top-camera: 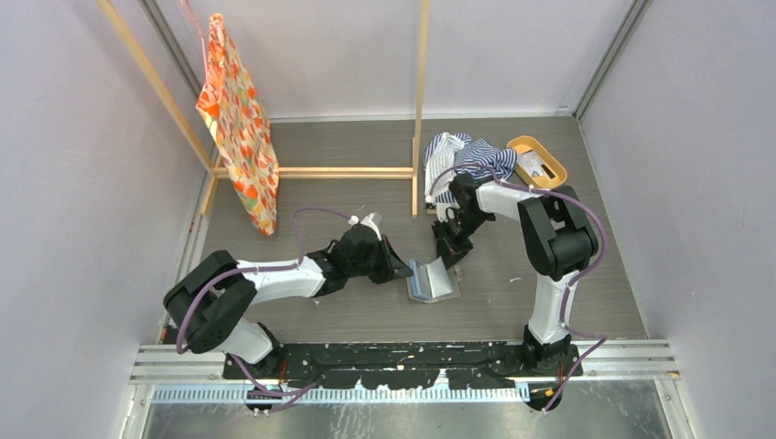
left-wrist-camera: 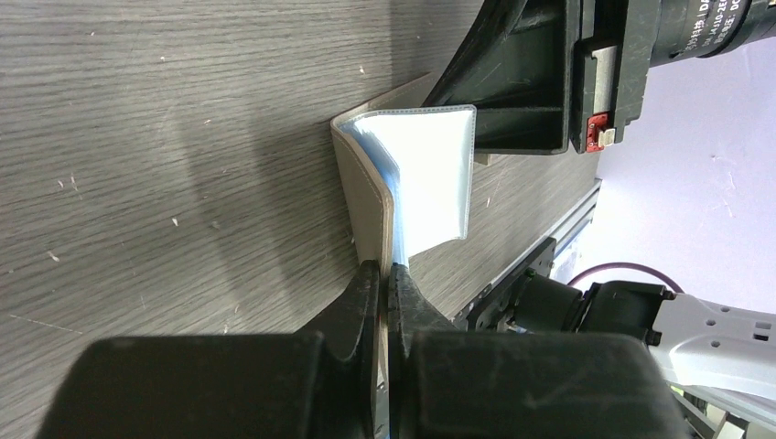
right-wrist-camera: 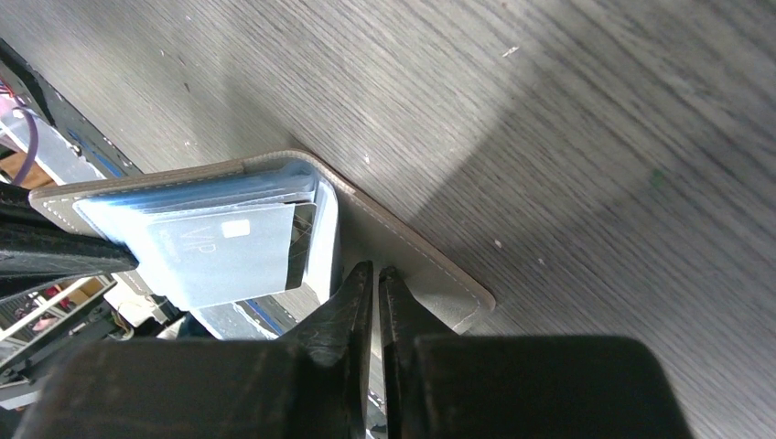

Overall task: Put the credit cards into the card holder
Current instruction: Open the card holder at the center of the board.

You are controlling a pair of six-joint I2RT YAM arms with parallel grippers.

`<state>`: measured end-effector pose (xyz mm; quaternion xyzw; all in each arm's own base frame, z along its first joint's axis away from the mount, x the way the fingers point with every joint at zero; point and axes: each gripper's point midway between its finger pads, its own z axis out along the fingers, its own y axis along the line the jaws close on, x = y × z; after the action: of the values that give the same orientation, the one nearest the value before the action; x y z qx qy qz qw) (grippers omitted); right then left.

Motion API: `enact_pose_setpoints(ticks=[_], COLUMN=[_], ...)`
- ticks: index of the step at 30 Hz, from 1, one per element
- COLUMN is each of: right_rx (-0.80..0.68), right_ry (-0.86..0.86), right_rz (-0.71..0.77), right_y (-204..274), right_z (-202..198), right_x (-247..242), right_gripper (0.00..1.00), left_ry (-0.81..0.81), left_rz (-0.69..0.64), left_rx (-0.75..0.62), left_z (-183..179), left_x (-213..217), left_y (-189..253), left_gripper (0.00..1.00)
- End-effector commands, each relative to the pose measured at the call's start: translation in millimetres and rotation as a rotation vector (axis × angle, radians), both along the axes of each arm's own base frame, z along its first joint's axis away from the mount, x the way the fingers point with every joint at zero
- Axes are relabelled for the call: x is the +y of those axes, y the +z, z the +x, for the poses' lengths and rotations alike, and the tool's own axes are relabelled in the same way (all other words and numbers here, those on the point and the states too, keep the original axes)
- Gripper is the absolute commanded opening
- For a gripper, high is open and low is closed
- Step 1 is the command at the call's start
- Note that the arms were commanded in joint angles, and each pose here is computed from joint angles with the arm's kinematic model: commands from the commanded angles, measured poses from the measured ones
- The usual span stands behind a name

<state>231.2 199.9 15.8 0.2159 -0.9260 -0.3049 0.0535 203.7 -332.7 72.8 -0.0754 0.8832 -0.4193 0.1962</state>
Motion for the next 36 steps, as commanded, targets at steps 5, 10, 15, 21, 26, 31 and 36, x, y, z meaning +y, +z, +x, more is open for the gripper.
enact_pose_setpoints(ticks=[5, 10, 15, 21, 26, 31, 36], right_rx=[-0.204, -0.343, -0.320, -0.195, -0.154, -0.188, -0.115], right_ry=[0.025, -0.007, -0.012, -0.037, -0.052, -0.054, -0.033], right_rz=[-0.018, -0.025, 0.138, 0.250, 0.259, 0.270, 0.319], right_y=[31, 58, 78, 76, 71, 77, 74], right_z=[31, 45, 33, 25, 26, 26, 16], right_x=[-19, -37, -23, -4, -1, -2, 7], right_gripper=[0.40, 0.49, 0.53, 0.53, 0.49, 0.49, 0.33], left_ry=[0.019, -0.018, -0.048, -0.081, -0.099, -0.066, 0.029], left_rz=[0.179, 0.255, 0.276, 0.435, 0.529, 0.479, 0.330], left_rx=[-0.085, -0.089, -0.077, -0.101, -0.115, -0.093, -0.006], left_z=[9, 14, 20, 31, 33, 27, 20], left_x=[22, 21, 8, 4, 6, 12, 30], left_y=[37, 48, 44, 37, 32, 17, -7], left_gripper=[0.00, 0.00, 0.00, 0.00, 0.00, 0.00, 0.00])
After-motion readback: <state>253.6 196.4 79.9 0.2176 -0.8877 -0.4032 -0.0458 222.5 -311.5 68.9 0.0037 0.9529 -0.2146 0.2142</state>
